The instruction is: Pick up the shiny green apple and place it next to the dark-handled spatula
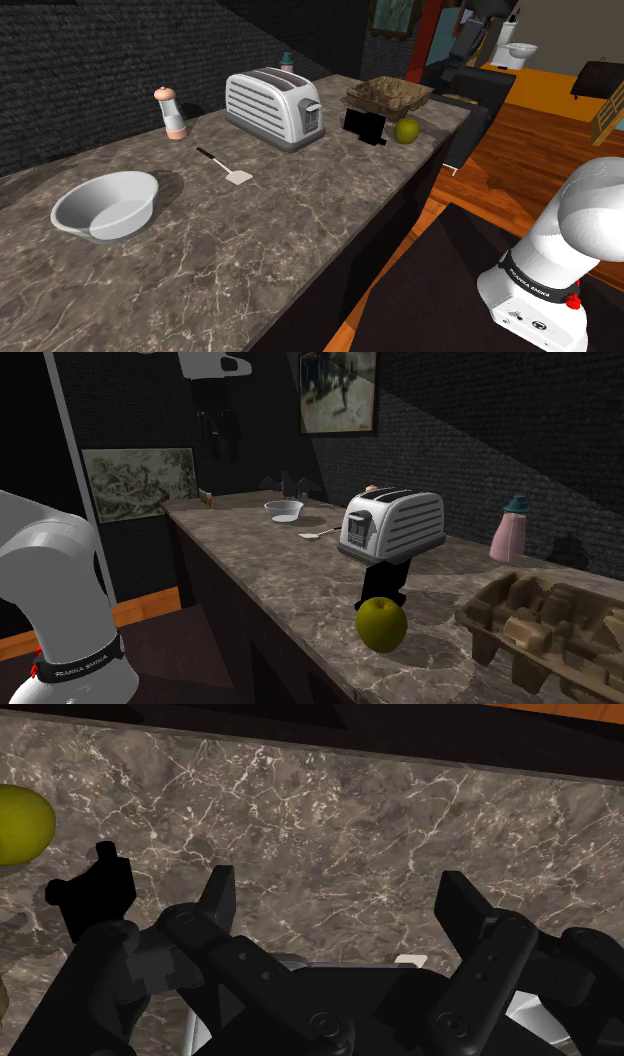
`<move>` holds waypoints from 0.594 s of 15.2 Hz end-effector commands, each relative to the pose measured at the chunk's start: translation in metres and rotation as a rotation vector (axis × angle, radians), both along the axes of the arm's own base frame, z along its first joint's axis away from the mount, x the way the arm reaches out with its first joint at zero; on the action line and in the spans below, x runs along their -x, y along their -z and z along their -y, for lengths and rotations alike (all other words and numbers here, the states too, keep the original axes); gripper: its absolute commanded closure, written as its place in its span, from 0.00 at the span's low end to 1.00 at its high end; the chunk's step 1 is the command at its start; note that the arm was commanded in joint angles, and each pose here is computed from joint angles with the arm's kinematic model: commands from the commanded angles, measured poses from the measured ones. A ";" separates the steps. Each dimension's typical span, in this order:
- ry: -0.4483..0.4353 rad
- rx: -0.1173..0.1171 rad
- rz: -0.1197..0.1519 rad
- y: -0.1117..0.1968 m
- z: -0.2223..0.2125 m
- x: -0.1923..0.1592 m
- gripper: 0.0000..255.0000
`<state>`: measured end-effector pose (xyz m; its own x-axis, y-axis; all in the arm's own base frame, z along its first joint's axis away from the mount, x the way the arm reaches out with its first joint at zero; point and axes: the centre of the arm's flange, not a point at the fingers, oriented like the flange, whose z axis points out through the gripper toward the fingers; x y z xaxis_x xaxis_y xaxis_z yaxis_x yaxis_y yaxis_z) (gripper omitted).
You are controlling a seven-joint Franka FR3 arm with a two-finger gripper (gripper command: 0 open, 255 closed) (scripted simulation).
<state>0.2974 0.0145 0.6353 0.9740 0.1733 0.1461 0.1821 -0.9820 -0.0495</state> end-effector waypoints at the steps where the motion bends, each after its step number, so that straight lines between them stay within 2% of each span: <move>1: 0.000 0.000 0.000 0.000 0.000 0.000 0.00; 9: 0.027 0.009 -0.019 0.049 0.077 -0.053 0.00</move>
